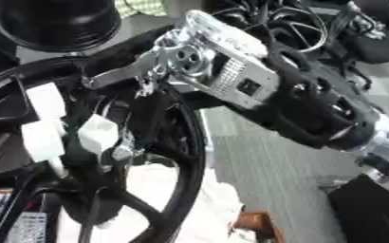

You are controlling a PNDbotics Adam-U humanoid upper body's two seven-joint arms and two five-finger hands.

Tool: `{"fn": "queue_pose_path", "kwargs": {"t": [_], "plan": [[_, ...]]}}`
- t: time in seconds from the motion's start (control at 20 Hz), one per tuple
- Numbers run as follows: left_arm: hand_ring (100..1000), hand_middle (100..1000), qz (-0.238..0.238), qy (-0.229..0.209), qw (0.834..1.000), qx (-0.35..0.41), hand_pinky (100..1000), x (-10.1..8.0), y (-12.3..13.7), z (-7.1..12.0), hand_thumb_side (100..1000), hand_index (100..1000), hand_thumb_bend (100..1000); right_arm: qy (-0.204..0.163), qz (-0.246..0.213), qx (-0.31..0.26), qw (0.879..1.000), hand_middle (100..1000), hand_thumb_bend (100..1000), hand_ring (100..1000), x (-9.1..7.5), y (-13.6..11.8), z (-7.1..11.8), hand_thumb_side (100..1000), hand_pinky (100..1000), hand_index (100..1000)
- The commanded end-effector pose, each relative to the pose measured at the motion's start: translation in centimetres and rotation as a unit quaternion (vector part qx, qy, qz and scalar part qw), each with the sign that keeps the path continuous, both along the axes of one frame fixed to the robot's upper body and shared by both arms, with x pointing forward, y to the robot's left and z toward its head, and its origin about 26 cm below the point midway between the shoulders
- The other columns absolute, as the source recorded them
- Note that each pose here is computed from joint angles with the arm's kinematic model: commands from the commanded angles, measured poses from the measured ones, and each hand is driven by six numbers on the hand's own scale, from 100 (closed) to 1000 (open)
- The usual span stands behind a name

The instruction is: Pull the pin out of the wheel hub.

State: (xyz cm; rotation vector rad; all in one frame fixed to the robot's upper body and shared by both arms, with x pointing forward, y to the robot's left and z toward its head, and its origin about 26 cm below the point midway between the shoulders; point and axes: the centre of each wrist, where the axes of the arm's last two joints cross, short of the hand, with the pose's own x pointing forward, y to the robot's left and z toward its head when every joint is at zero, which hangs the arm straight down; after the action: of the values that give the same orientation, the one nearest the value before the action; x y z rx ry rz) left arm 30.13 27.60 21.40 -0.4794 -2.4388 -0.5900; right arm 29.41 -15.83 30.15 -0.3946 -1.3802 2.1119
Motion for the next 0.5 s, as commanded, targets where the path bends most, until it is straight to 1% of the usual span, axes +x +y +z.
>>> {"fn": "queue_pose_path", "kwargs": {"t": [0.05,0.35,0.5], "plan": [[719,762,-0.003,-0.007,1.000,0.001,796,-0.27,-0.02,0.53,598,820,100,-0.009,-0.006,-0.004,1.000,821,377,919,-0.25,0.30,0.58,351,913,842],[719,762,-0.001,-0.004,1.000,-0.001,797,-0.30,-0.01,0.33,598,821,100,0.000,-0.013,-0.001,1.000,820,375,919,0.07,0.52,0.13,350,912,841],[719,762,-0.002,-0.004,1.000,-0.003,797,-0.30,-0.05,0.30,598,821,100,-0.005,-0.018,-0.001,1.000,820,380,919,0.28,0.47,0.19,339,912,842]]}}
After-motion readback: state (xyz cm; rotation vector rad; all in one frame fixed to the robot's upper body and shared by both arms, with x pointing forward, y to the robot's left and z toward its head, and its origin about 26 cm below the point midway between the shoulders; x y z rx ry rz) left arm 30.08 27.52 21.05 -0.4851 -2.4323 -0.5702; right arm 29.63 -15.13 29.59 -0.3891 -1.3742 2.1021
